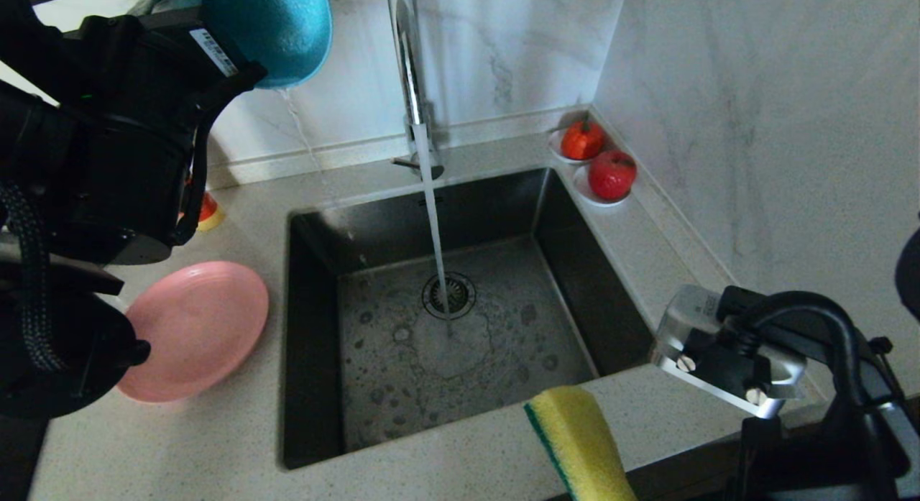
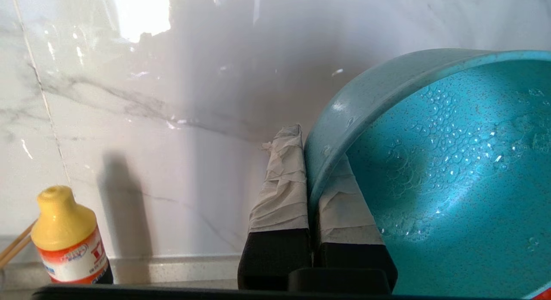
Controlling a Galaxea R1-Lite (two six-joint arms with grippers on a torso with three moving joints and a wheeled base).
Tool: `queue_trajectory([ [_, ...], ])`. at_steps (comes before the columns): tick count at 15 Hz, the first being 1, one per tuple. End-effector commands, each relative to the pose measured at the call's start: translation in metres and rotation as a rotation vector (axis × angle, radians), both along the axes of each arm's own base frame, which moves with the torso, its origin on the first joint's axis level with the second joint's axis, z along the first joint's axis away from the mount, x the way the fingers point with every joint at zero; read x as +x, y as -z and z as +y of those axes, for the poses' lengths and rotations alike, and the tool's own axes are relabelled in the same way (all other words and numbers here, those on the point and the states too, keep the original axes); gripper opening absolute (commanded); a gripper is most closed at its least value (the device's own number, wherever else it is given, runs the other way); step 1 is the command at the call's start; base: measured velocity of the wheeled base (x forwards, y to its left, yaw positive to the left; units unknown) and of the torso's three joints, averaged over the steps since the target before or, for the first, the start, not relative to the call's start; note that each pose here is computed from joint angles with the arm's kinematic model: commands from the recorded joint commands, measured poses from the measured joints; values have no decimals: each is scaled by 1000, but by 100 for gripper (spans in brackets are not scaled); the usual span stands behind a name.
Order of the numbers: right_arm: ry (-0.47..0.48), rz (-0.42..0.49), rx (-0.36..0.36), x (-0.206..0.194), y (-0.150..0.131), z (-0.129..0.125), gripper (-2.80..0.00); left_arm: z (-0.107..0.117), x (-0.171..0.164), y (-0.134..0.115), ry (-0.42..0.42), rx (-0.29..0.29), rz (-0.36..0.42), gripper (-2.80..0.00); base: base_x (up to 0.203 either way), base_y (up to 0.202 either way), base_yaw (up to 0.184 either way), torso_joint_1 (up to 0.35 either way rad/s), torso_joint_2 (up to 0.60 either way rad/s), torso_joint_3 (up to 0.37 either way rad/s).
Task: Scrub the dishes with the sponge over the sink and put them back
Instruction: Wash the bowl, then wipe the bowl
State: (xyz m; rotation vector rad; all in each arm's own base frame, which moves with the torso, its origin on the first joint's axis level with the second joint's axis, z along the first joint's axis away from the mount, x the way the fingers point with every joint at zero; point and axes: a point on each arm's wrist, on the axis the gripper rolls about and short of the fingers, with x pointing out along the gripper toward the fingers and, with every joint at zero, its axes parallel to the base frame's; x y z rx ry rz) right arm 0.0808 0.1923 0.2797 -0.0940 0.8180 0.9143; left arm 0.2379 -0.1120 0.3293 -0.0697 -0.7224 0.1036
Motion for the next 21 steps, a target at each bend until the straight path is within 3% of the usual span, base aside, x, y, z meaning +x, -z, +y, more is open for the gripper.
queue_trajectory([
  [1, 2, 3, -4, 0, 1, 1, -280, 2, -4, -6, -4, -11, -24, -280, 0, 0, 0, 0, 0, 0],
  [5, -2, 8, -6, 0, 2, 0, -280, 2, -4, -4, -4, -4, -14, -280, 0, 0, 0, 0, 0, 0],
  [8, -6, 10, -3, 0, 1, 0, -280, -3, 6, 23, -8, 75, 150, -280, 0, 0, 0, 0, 0, 0],
  [12, -14, 51, 7, -3, -2, 1, -280, 3, -8, 30, 15, 159, 302, -280, 0, 0, 0, 0, 0, 0],
  [14, -18, 57, -6, -4, -9, -2, -280, 5, -25, 43, 80, 239, 394, -280, 0, 0, 0, 0, 0, 0],
  [18, -75, 96, 44, -5, -34, 1, -280, 6, -45, 67, 179, 342, 493, -280, 0, 0, 0, 0, 0, 0],
  [21, -111, 195, 62, -5, -43, 8, -280, -2, -59, 76, 254, 374, 501, -280, 0, 0, 0, 0, 0, 0],
])
